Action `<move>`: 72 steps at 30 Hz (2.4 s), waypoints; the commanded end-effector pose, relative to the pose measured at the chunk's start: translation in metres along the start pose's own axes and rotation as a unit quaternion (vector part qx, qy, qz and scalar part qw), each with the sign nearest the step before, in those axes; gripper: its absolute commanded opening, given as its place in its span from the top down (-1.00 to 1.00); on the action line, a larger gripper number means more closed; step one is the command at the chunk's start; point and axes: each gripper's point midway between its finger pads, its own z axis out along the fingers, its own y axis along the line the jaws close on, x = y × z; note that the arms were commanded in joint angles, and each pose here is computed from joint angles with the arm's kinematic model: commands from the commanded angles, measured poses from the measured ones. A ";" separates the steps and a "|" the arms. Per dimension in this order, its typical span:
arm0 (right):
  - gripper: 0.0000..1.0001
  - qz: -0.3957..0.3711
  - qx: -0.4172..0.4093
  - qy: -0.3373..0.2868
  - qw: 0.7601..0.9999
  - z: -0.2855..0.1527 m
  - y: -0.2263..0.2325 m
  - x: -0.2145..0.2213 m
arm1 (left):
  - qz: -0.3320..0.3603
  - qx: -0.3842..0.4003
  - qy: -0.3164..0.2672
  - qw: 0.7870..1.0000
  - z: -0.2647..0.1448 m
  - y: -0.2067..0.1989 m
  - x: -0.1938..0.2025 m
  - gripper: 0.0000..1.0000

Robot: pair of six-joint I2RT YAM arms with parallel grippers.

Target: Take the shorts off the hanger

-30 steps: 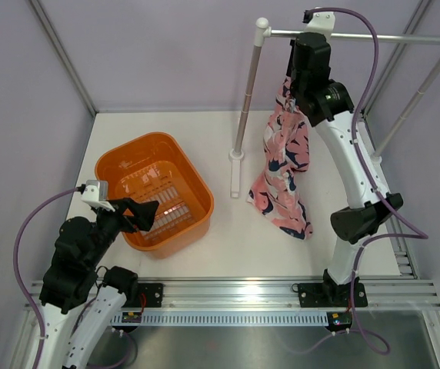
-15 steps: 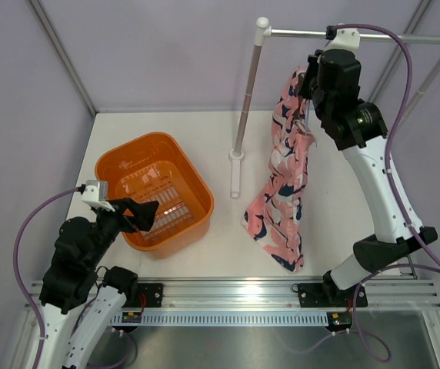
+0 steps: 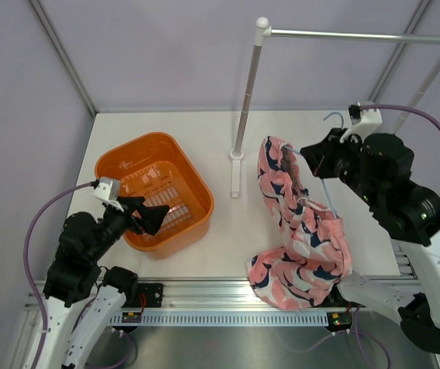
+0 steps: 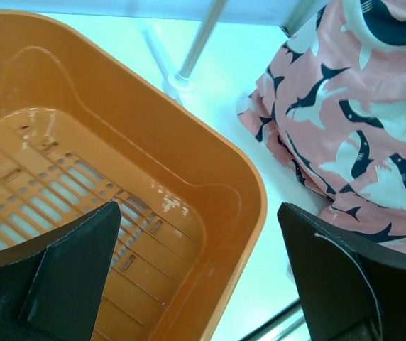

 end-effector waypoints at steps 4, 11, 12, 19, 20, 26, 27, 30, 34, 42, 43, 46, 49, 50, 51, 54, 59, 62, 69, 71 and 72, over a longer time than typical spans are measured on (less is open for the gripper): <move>1.00 0.031 -0.087 0.048 0.995 -0.037 0.026 0.046 | -0.016 0.125 0.006 0.992 0.022 -0.050 -0.026 -0.84; 1.00 0.012 -0.062 0.060 0.996 -0.017 0.035 0.061 | -0.025 0.140 -0.003 0.990 0.060 -0.095 -0.073 -0.82; 1.00 0.007 -0.045 0.055 0.997 -0.012 0.033 0.060 | -0.017 0.133 0.001 0.991 0.068 -0.101 -0.073 -0.82; 1.00 0.018 -0.038 0.041 0.998 -0.009 0.039 0.054 | 0.026 0.125 0.050 0.991 0.119 -0.174 -0.061 -0.79; 1.00 0.019 -0.037 0.041 0.998 -0.010 0.039 0.054 | 0.023 0.120 0.051 0.991 0.125 -0.177 -0.059 -0.78; 1.00 0.013 -0.026 0.040 0.999 -0.014 0.035 0.050 | 0.021 0.093 0.068 0.993 0.158 -0.191 -0.037 -0.74; 1.00 0.012 -0.024 0.038 0.999 -0.014 0.035 0.048 | 0.018 0.094 0.065 0.993 0.161 -0.194 -0.037 -0.74; 1.00 0.008 -0.021 0.038 0.999 -0.016 0.032 0.048 | 0.017 0.095 0.070 0.993 0.173 -0.199 -0.027 -0.74; 1.00 0.005 -0.016 0.041 0.999 -0.015 0.030 0.051 | 0.015 0.100 0.073 0.992 0.183 -0.205 -0.021 -0.74; 1.00 -0.002 -0.005 0.047 0.999 -0.012 0.024 0.059 | 0.002 0.129 0.067 0.989 0.183 -0.215 -0.021 -0.74; 1.00 -0.003 -0.004 0.048 0.999 -0.012 0.024 0.060 | 0.001 0.132 0.068 0.989 0.182 -0.217 -0.020 -0.74; 1.00 -0.004 -0.001 0.050 0.999 -0.012 0.023 0.061 | -0.001 0.136 0.071 0.988 0.183 -0.219 -0.019 -0.74; 1.00 -0.003 -0.002 0.050 0.999 -0.013 0.023 0.059 | 0.005 0.132 0.087 0.988 0.189 -0.220 -0.010 -0.74; 1.00 -0.003 -0.003 0.050 0.999 -0.012 0.024 0.059 | 0.006 0.130 0.090 0.987 0.191 -0.220 -0.007 -0.73; 1.00 -0.002 -0.005 0.049 0.999 -0.012 0.025 0.058 | 0.006 0.131 0.092 0.987 0.193 -0.221 -0.005 -0.73; 1.00 -0.004 -0.003 0.051 0.999 -0.012 0.026 0.056 | 0.007 0.131 0.100 0.986 0.199 -0.223 0.001 -0.68; 1.00 -0.014 0.006 0.056 0.998 -0.008 0.025 0.057 | 0.006 0.133 0.104 0.986 0.204 -0.226 0.005 -0.55; 1.00 -0.015 0.006 0.057 0.998 -0.008 0.025 0.057 | 0.009 0.126 0.105 0.986 0.206 -0.224 0.006 -0.39; 1.00 -0.011 -0.001 0.055 0.998 -0.015 0.027 0.051 | 0.022 0.090 0.106 0.990 0.213 -0.212 0.008 0.75; 1.00 -0.008 -0.010 0.054 0.998 -0.020 0.028 0.049 | 0.029 0.072 0.101 0.992 0.219 -0.209 0.005 0.99; 1.00 -0.007 -0.011 0.053 0.998 -0.022 0.028 0.047 | 0.035 0.061 0.107 0.992 0.221 -0.206 0.007 1.00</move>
